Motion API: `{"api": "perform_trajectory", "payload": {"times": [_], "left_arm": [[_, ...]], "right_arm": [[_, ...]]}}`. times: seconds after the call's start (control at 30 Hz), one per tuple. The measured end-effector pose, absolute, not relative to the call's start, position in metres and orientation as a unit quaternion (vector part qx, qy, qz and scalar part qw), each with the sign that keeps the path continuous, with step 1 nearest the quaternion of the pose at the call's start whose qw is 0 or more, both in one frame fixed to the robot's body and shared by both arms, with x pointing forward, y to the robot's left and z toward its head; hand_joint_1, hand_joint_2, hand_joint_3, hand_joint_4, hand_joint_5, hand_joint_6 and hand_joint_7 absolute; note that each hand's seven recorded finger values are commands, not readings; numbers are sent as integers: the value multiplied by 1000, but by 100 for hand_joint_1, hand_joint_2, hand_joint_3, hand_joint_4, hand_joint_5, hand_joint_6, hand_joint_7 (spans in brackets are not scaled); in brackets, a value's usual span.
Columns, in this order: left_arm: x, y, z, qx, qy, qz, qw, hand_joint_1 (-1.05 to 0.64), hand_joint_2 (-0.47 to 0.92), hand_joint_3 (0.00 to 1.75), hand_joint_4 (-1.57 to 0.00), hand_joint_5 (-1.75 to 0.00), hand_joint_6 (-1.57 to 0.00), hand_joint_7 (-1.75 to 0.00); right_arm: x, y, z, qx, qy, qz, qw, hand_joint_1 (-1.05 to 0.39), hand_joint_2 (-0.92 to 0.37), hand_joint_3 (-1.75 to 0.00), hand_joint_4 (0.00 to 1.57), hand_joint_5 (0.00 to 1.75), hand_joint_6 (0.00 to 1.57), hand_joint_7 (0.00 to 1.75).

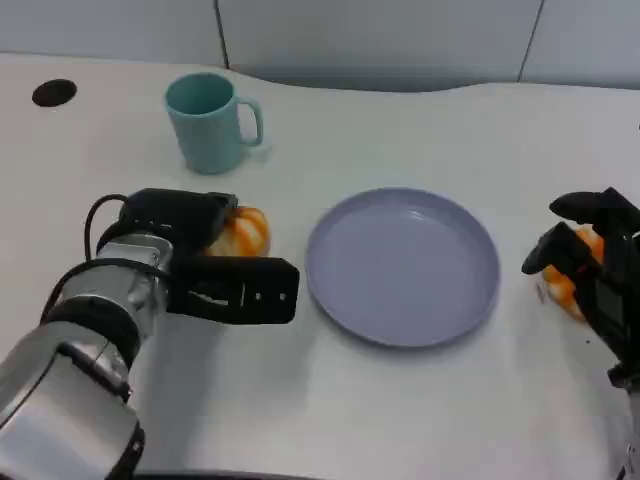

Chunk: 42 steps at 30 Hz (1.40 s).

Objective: Grasp the bread from the table and place it into the plate.

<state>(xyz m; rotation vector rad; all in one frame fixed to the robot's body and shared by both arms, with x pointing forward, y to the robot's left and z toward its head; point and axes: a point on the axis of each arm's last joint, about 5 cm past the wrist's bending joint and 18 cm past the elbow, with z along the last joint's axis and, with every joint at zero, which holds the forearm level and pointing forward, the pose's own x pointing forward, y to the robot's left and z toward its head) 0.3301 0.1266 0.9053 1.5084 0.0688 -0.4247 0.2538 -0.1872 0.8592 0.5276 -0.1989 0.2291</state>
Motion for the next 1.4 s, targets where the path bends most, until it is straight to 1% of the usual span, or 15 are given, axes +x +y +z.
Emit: {"api": "perform_trajectory", "payload": {"times": [0.3,0.47,0.63,0.67,0.73,0.8,0.83,0.9,1.0,1.03,1.07,1.1,1.17,1.27,1.4], "left_arm": [[332,129,909,639,2,-177,748,-33,92,37,-109,-14,-97,-1],[332,130,910,638,-1,-176,750,-36,92,38,-108,-14,-98,-1],[337,129,922,634,-43,-167,754,-37,92,38,-108,-14,-100,-2],[340,128,927,635,-52,-163,753,-37,92,37,-111,-18,-102,-3],[344,127,937,634,-78,-154,754,-38,92,35,-99,-62,-109,-3],[347,125,944,630,-103,-149,755,-39,92,36,-96,-92,-118,-9],[347,124,946,629,-111,-149,755,-38,92,35,-91,-98,-116,-11],[348,122,949,629,-124,-153,752,-37,92,33,-88,-98,-113,-10],[350,118,954,634,-149,-154,743,-34,92,27,-93,-110,-119,-14],[350,117,956,635,-158,-154,741,-33,91,25,-91,-129,-120,-25],[351,116,959,636,-167,-153,738,-32,91,22,-89,-144,-107,-62],[352,114,961,638,-177,-153,734,-30,90,19,-88,-153,-97,-88],[353,109,968,639,-200,-159,726,-29,90,16,-87,-162,-89,-111],[354,97,976,631,-238,-169,719,-29,90,16,-88,-166,-89,-118],[350,80,974,620,-273,-197,709,-29,89,17,-87,-167,-89,-119]], "right_arm": [[254,-187,859,260,-98,111,954,-55,-92,-9,64,168,79,91],[254,-187,859,260,-98,111,954,-54,-92,-8,64,167,78,90],[254,-188,859,260,-98,109,954,-55,-92,-6,63,168,80,88],[254,-188,859,260,-97,108,954,-55,-92,-6,63,168,79,88],[254,-188,859,261,-97,106,955,-55,-92,-7,63,168,80,88],[254,-188,859,261,-97,106,955,-55,-92,-8,63,168,80,88],[254,-188,859,261,-97,106,955,-54,-92,-8,63,168,80,88],[254,-188,859,261,-98,106,955,-54,-92,-10,64,168,80,88],[253,-188,859,260,-100,106,955,-53,-92,-10,64,167,79,88],[253,-188,859,259,-101,106,955,-54,-92,-9,63,168,80,88],[253,-188,859,258,-102,106,955,-54,-92,-9,63,168,80,89],[253,-188,859,258,-102,106,955,-55,-92,-7,63,168,80,87],[254,-188,859,258,-102,107,955,-55,-92,-6,63,168,81,86],[254,-187,860,258,-103,107,955,-55,-92,-6,62,168,81,86],[254,-185,860,261,-104,108,954,-55,-92,-7,62,168,81,86]]}}
